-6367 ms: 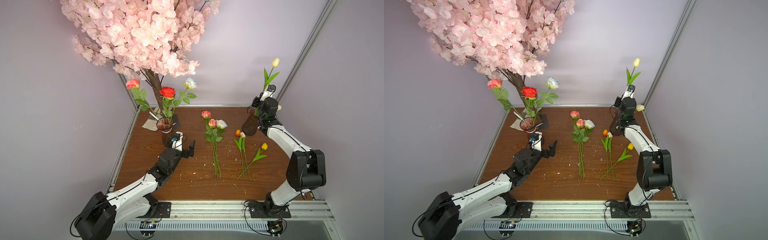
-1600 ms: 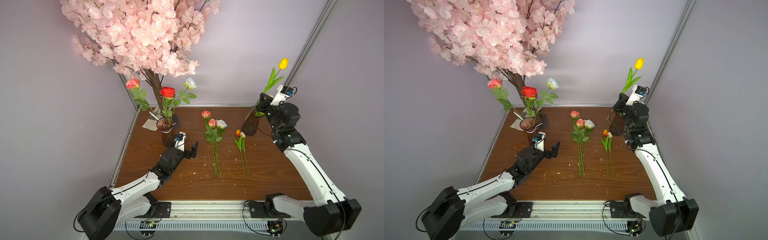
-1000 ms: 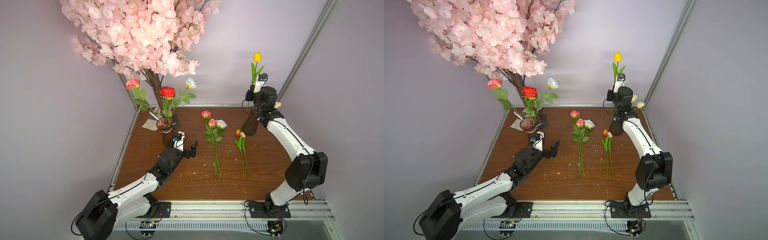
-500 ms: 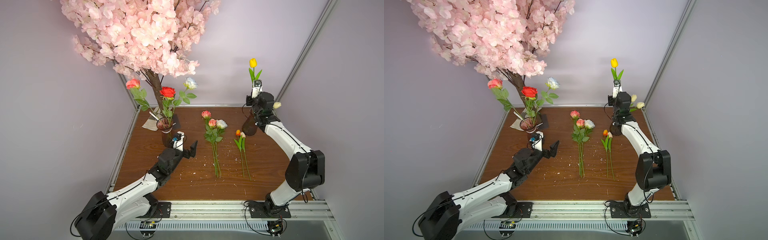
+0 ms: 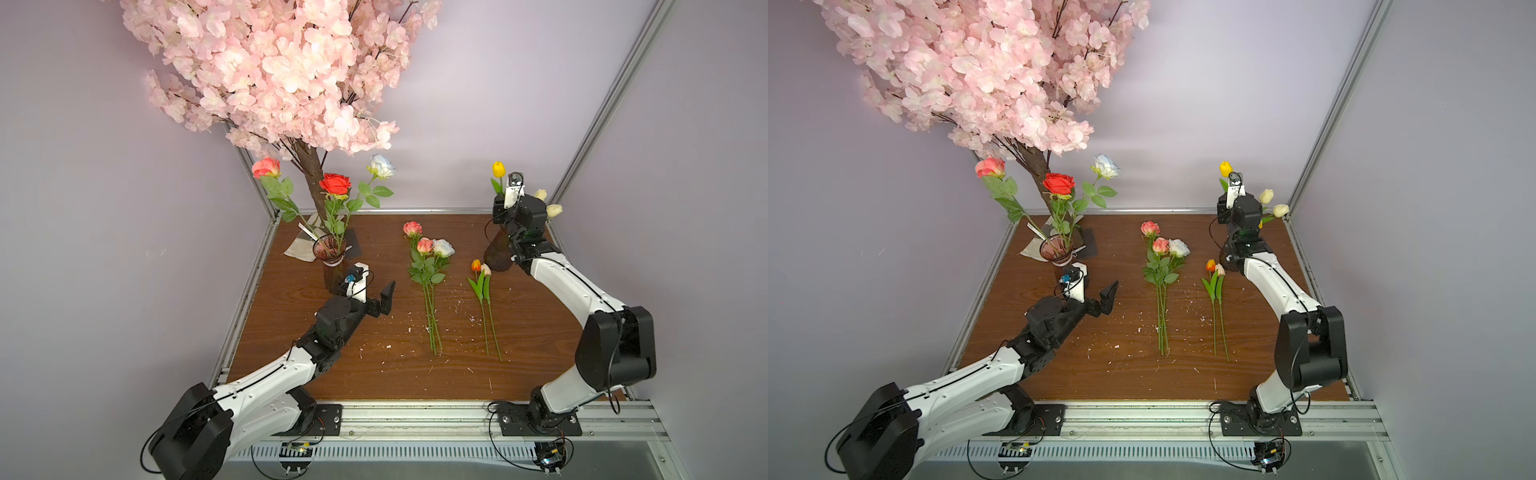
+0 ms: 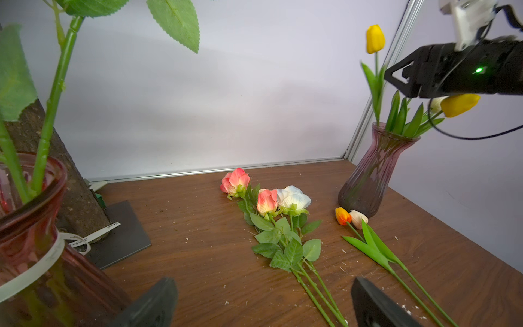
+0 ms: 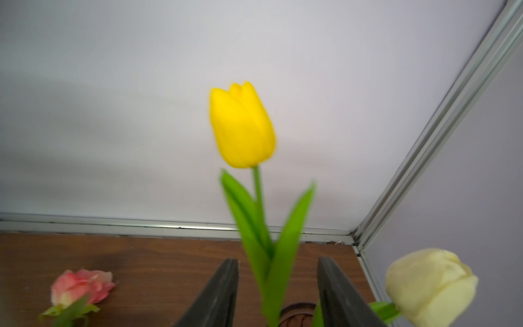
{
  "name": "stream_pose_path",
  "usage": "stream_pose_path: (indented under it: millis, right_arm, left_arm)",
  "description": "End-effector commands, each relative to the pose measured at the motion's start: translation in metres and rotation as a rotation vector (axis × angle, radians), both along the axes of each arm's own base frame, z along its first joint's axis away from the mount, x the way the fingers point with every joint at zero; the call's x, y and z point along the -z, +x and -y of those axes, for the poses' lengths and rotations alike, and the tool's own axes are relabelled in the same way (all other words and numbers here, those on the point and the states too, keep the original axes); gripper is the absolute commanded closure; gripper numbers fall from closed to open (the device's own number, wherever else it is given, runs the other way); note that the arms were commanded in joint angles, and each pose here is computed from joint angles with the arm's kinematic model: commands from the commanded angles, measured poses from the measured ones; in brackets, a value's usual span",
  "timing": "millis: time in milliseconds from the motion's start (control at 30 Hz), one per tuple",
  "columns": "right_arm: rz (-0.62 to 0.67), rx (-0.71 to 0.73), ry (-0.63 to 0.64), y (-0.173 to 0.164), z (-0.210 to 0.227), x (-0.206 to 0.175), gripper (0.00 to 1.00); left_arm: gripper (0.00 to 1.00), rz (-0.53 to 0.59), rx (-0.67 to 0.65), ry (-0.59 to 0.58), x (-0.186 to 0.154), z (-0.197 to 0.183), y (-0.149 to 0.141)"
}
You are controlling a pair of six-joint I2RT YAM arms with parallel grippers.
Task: Arrange the flowers in different vases according to their variety
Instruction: Insert the flower into the vase, then pick up the flower at the center of the board.
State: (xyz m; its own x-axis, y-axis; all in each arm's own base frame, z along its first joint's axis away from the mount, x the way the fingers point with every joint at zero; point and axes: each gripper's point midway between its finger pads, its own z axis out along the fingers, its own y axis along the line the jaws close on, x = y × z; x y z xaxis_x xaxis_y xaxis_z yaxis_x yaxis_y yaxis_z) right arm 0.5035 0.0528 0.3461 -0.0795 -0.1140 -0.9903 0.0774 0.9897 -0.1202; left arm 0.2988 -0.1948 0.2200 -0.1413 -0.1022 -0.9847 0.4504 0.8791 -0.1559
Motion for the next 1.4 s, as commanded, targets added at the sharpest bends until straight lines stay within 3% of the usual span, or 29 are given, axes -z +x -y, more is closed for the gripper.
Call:
stream_pose_path:
  millis: [0,267,367,567,833,1100,1200,1300,1367]
  right_arm:
    - [0.128,-0.051,0.134,-0.037,0.0,-0.07,0.38]
    - [0.103,-0.219,0.297,-0.103,-0.017,-0.085,0.17]
    - [0.074,-0.287,0.332,-0.125,-0.025,-0.076,0.01]
    - [-0.008,-0.396,0.408,-0.167,-0.039,-0.038,0.01]
    - [-0.2,-0.52,0.645,-0.216,-0.062,0.05,0.01]
    - [-0.389,-0.423,0.608,-0.228,-0.054,0.152,0.01]
    - [-0.414,-0.281,0.644,-0.224,-0.035,0.182,0.01]
    - [-0.416,-0.05,0.723,-0.225,-0.003,0.211,0.01]
    - [-0.403,0.012,0.754,-0.227,0.007,0.223,0.01]
  left_arm:
    - [0.01,-0.005,0.021,0.021,0.004,0.006,-0.001]
    - [0.01,-0.041,0.038,0.03,0.014,0.013,0.003]
    - [0.01,-0.063,0.054,0.036,0.019,0.018,0.004]
    - [0.01,-0.091,0.097,0.018,0.024,0.028,0.004]
    - [0.0,-0.177,0.147,-0.019,0.037,0.046,0.009]
    - [0.16,-0.404,0.164,-0.086,0.056,0.073,0.023]
    - [0.23,-0.473,0.177,-0.114,0.06,0.084,0.024]
    - [0.24,-0.538,0.213,-0.128,0.067,0.101,0.021]
    - [0.25,-0.573,0.22,-0.101,0.074,0.113,0.018]
